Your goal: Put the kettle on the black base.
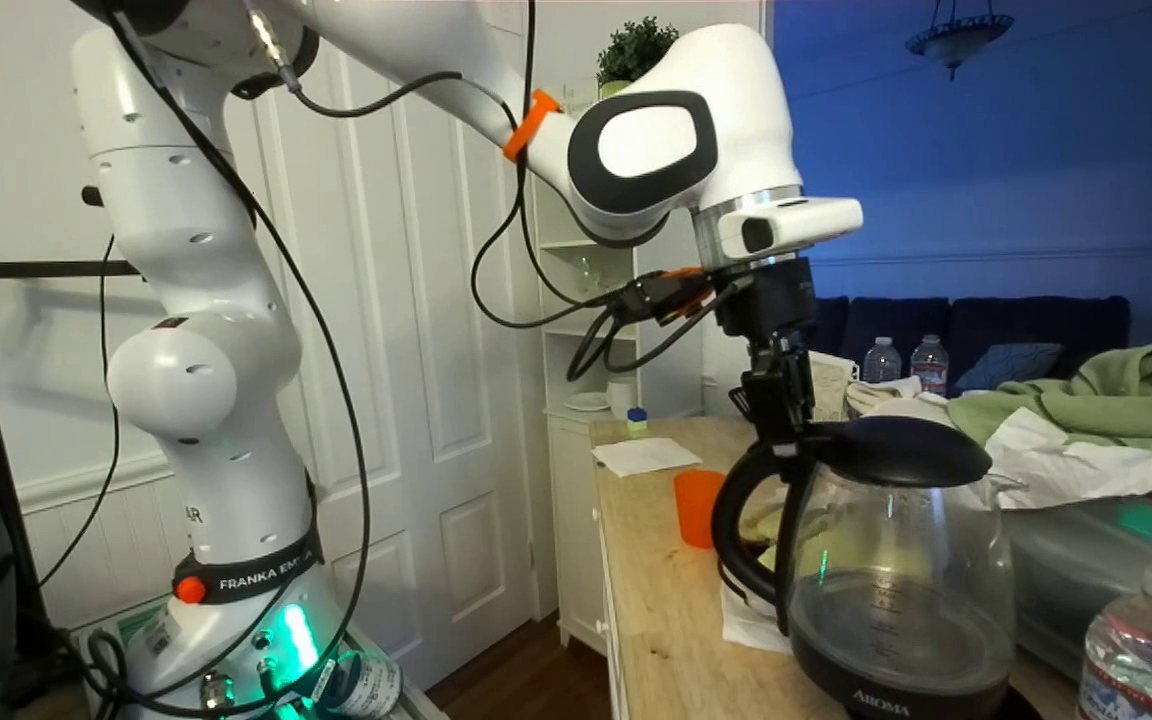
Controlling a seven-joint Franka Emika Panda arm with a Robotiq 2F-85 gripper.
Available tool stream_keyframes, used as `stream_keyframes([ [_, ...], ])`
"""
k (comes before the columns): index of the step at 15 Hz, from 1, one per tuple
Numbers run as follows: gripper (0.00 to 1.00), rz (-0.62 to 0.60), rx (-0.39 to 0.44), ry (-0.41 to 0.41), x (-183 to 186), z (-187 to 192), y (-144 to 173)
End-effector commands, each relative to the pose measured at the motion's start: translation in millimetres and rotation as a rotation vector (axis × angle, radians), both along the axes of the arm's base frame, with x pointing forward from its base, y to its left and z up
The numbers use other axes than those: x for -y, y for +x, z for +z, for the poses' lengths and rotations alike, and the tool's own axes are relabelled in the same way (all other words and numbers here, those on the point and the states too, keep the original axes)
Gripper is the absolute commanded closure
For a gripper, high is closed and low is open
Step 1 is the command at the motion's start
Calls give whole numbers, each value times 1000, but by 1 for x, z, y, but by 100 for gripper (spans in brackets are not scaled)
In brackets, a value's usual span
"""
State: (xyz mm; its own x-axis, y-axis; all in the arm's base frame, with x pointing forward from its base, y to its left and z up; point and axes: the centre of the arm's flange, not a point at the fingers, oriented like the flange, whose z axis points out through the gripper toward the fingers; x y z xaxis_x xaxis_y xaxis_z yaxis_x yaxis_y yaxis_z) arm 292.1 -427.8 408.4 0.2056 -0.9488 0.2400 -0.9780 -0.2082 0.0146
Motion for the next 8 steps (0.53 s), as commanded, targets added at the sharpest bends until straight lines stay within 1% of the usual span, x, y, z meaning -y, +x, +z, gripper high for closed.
stream_keyframes([
  [1,81,-22,18,-69,11,16,2],
  [8,81,-9,21,-75,29,12,12],
])
